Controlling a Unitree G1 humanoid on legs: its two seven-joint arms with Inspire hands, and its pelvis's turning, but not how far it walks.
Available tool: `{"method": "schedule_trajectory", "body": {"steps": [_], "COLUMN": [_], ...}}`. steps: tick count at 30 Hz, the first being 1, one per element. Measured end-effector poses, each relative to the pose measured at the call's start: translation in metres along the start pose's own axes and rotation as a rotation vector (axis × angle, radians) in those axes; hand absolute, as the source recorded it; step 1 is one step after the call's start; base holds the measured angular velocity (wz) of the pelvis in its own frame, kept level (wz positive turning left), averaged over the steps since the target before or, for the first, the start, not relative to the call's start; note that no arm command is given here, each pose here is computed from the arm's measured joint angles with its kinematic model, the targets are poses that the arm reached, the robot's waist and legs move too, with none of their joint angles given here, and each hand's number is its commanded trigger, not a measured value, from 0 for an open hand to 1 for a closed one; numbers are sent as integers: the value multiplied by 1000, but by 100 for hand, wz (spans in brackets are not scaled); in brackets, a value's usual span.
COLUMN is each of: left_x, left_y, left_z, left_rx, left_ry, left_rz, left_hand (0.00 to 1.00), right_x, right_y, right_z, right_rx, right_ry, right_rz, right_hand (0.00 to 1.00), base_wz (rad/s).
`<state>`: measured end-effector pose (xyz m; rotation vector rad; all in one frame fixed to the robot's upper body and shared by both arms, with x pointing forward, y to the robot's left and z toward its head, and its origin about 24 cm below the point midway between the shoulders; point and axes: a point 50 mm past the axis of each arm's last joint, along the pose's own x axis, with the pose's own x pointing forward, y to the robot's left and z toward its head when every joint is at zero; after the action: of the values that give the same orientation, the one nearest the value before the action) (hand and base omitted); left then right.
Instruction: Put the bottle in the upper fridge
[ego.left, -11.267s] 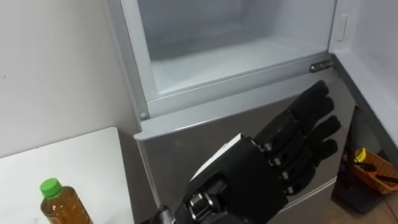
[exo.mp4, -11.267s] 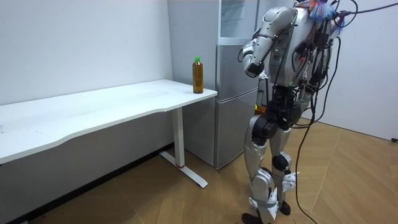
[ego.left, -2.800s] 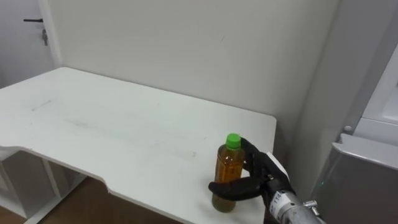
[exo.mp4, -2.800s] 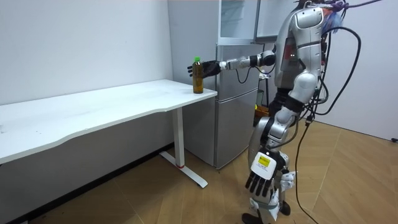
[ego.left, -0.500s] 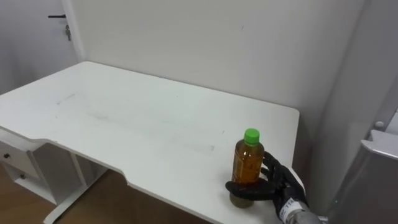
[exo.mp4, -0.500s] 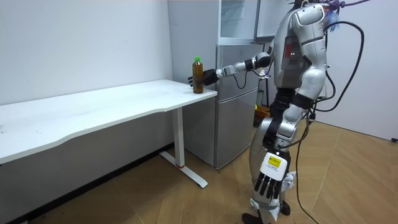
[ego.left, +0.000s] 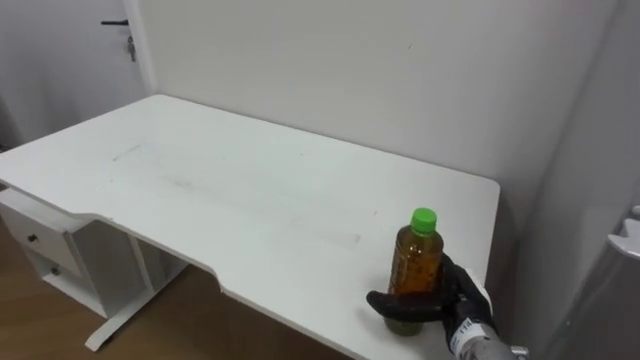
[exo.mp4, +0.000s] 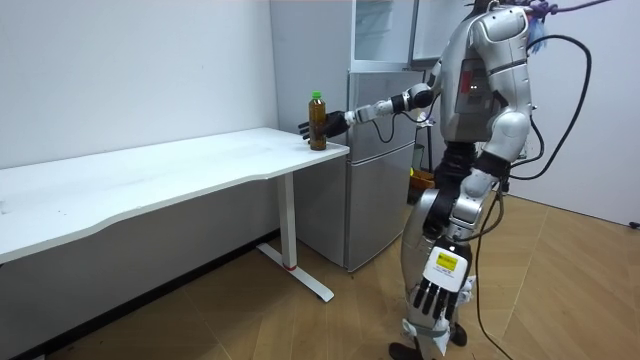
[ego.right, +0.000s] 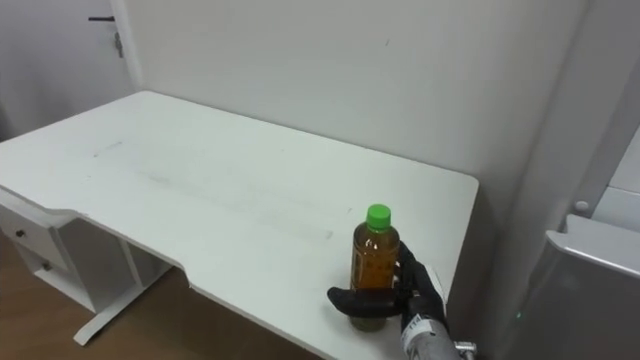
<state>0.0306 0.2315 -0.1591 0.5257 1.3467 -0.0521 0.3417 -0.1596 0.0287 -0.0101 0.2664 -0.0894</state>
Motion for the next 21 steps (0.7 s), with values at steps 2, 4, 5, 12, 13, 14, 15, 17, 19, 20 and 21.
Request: {"method": "schedule_trajectory", "body": {"steps": [2, 4, 5, 12, 13, 14, 15, 17, 19, 20, 21], "left_x": [0, 0, 0, 0, 0, 0, 0, 0, 0, 0, 0], "left_y": [-1, 0, 0, 0, 0, 0, 0, 1, 1, 1, 1], "left_z": [-1, 0, 0, 1, 1, 0, 1, 0, 0, 0, 0], "left_rx": [0, 0, 0, 0, 0, 0, 1, 1, 1, 2, 4], "left_ry": [3, 1, 0, -2, -2, -2, -2, -2, 0, 1, 2], "left_rz": [-2, -1, 0, 1, 1, 1, 2, 4, 7, 7, 8], "left_hand": [0, 0, 0, 0, 0, 0, 0, 0, 0, 0, 0], "right_x": [0, 0, 0, 0, 0, 0, 0, 1, 1, 1, 1], "right_y": [-1, -1, -1, -1, -1, -1, -2, -2, -2, -2, -2], "right_z": [0, 1, 2, 2, 2, 2, 2, 3, 4, 4, 4], "right_rx": [1, 0, 0, 1, 1, 1, 4, 19, 41, 43, 48], "right_ry": [-3, -9, -12, -19, -19, -19, -18, -16, -14, -13, -12], "right_rz": [0, -2, -2, -4, -9, -10, -11, -13, -23, -23, -21], "right_hand": [0, 0, 0, 0, 0, 80, 100, 100, 100, 100, 100], "base_wz": [0, 0, 0, 0, 0, 0, 0, 0, 0, 0, 0]}}
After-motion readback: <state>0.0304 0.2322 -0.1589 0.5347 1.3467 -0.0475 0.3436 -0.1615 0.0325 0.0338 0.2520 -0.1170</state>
